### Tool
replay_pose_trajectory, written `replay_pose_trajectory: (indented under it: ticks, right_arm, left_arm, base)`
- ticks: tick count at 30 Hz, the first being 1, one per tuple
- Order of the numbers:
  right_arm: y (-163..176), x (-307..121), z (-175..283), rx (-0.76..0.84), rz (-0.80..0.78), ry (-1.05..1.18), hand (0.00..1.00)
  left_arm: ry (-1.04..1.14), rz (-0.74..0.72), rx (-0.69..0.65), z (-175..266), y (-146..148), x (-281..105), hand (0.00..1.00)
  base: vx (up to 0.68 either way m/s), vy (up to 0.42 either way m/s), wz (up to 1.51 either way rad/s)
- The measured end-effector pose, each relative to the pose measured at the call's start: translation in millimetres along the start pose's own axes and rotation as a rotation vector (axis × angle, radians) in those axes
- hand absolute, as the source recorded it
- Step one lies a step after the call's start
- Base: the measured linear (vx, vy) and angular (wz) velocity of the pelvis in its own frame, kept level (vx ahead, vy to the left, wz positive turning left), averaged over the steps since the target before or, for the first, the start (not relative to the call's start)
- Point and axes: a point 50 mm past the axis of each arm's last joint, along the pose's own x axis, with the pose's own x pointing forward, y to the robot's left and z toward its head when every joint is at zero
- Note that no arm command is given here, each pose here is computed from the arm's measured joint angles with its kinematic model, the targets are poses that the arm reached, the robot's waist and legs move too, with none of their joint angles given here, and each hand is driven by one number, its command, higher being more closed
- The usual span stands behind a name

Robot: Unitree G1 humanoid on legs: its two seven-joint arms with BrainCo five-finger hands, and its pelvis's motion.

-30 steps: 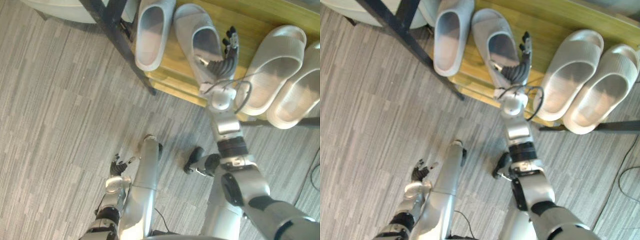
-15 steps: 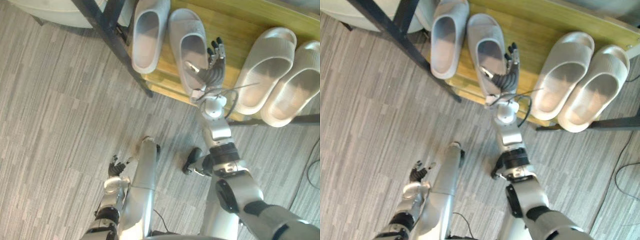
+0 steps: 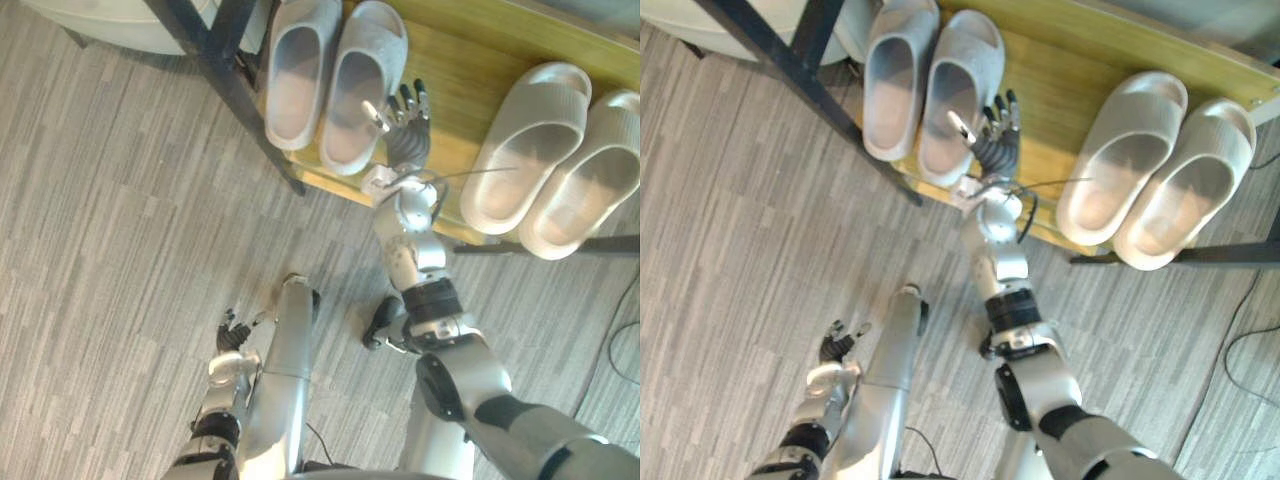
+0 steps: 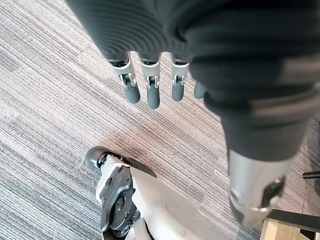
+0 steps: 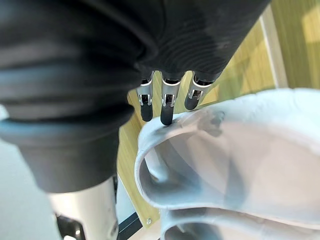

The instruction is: Organize the slippers on the shoe rack

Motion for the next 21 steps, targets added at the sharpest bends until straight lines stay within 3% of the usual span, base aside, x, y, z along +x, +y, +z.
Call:
replay_pose_trajectory:
  ticks: [13,21]
  right_arm:
    - [-5,16,11,0.016,-0.057,0.002,0.00]
    - [-36,2,-3,-0.223,-0.044,-0.003,0.00]
  left_arm:
    - [0.005,0.008,-0.034,-1,-1,-1,0.00]
    - [0.025,0.040,-0.058,-7,8,-2,0.00]
  base:
    - [0.00,0.004,0.00]
    - [-0.01,0.009,-0.15]
